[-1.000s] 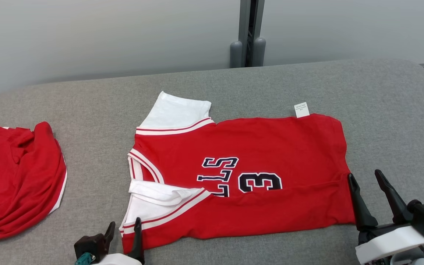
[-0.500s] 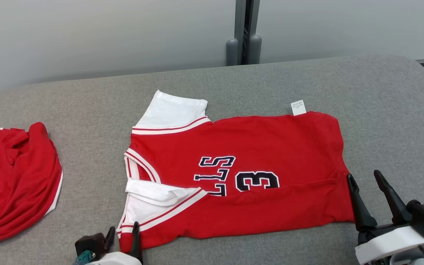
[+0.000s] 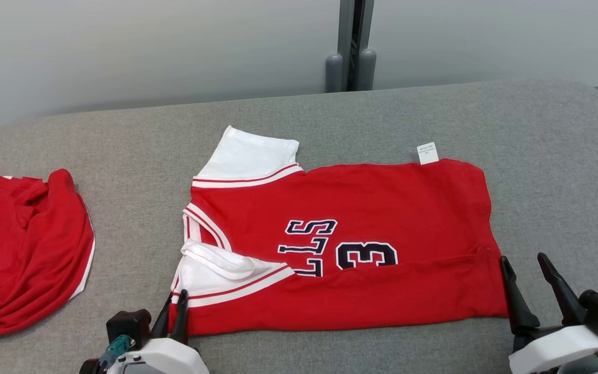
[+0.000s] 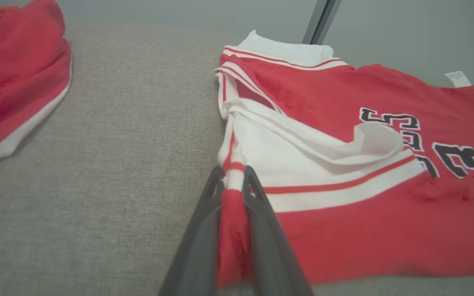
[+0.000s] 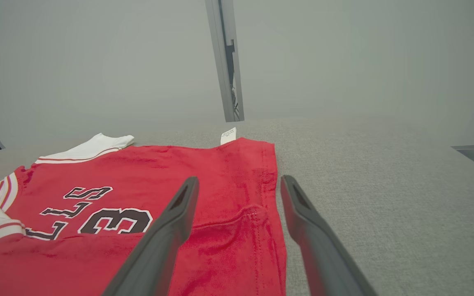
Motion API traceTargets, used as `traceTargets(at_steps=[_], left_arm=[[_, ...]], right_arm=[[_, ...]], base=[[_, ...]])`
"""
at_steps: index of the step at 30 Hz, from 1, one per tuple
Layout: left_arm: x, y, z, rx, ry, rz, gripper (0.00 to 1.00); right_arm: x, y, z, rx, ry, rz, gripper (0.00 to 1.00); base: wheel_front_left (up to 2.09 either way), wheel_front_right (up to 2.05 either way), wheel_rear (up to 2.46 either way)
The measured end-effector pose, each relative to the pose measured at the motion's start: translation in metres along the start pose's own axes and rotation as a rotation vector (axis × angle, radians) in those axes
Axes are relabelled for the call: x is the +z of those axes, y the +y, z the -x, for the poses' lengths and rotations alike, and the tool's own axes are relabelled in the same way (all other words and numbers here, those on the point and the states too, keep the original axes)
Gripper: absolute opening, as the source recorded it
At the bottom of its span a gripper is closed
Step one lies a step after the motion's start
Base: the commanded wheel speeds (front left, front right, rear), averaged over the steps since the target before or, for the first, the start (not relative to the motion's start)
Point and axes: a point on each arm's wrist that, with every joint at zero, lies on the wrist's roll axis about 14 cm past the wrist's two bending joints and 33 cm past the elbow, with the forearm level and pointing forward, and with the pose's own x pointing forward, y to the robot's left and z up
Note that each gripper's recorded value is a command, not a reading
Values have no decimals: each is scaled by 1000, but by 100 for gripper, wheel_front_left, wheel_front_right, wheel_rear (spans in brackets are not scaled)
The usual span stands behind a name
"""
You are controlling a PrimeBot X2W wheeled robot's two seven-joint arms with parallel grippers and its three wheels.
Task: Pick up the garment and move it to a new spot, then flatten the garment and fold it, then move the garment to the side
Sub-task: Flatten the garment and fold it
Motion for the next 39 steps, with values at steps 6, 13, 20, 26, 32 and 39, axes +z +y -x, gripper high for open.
traceTargets(at_steps=[6,13,20,26,32,39], left_arm=[[4,0,3,-3,-19,-14,0],[2,1,7,-6,-17,-19,0],[0,-1,9,-12,-13,-23,0],[-2,-4,9,-22,-7,-27,0],[-1,-3,9,-24,-9,-30,0],[-3,-4,11,-37,7,-47,0]], right_arm=[[-24,-14,6,-60,73,-22,100],[-56,-28,12,-155,172,-124,100],[-78,-25,11,-189,245,-216,100],[-90,-16,5,-186,290,-268,85],[-93,-2,-2,-146,302,-287,0],[-87,-14,2,-150,285,-260,0]], base=[[0,0,0],[0,0,0],[0,0,0],[0,0,0],[0,0,0],[0,0,0]])
